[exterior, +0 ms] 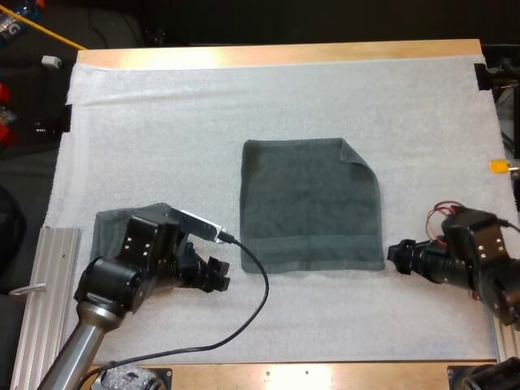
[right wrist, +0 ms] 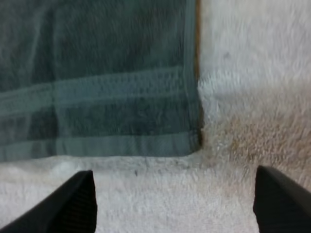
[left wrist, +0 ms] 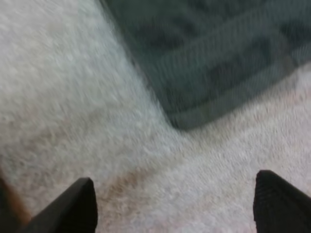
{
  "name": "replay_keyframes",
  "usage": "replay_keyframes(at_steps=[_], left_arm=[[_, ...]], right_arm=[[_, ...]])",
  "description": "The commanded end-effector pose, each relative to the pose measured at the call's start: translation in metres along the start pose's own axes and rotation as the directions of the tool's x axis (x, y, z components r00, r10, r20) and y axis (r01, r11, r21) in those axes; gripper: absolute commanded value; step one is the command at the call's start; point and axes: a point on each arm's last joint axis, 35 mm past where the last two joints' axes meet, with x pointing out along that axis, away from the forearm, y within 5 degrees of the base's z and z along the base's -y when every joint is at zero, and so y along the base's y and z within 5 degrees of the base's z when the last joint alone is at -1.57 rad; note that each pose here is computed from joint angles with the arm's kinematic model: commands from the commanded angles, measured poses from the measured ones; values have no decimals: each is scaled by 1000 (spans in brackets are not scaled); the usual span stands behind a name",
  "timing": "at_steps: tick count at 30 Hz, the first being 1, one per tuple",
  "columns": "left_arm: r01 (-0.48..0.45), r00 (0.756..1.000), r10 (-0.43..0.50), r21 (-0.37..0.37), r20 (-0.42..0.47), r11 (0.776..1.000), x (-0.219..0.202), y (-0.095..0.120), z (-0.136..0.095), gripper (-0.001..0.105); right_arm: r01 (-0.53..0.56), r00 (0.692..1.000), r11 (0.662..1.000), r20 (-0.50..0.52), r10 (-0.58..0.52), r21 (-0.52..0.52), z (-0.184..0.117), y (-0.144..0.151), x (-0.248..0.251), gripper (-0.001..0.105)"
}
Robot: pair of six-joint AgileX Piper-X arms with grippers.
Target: Pick towel from pile, fold and stack
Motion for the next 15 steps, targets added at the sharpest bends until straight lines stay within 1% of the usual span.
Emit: replay_keyframes(at_steps=[1, 5, 9, 13, 15], left_arm=[[13, 1000, -13, -7, 4, 1000, 1, -1, -1, 64], [11, 1000, -11, -10, -5, 1000, 3, 0, -3, 64], [11, 1000, -11, -10, -5, 1000, 3, 0, -3, 64], [14, 1000, -14, -11, -11, 1000, 3, 0, -3, 64], [33, 999, -34, -12, -17, 999, 3, 0, -3, 64]], right_arm=[[-19, 1000, 1000, 10, 19, 14, 0, 0, 6, 65], [-54, 998, 997, -28, 56, 61, -5, -3, 28, 65], [-83, 995, 990, -52, 89, 111, 0, -4, 51, 61], [-61, 991, 984, -107, 80, 168, 0, -7, 71, 60], [-47, 987, 982, -145, 74, 181, -2, -9, 79, 60]])
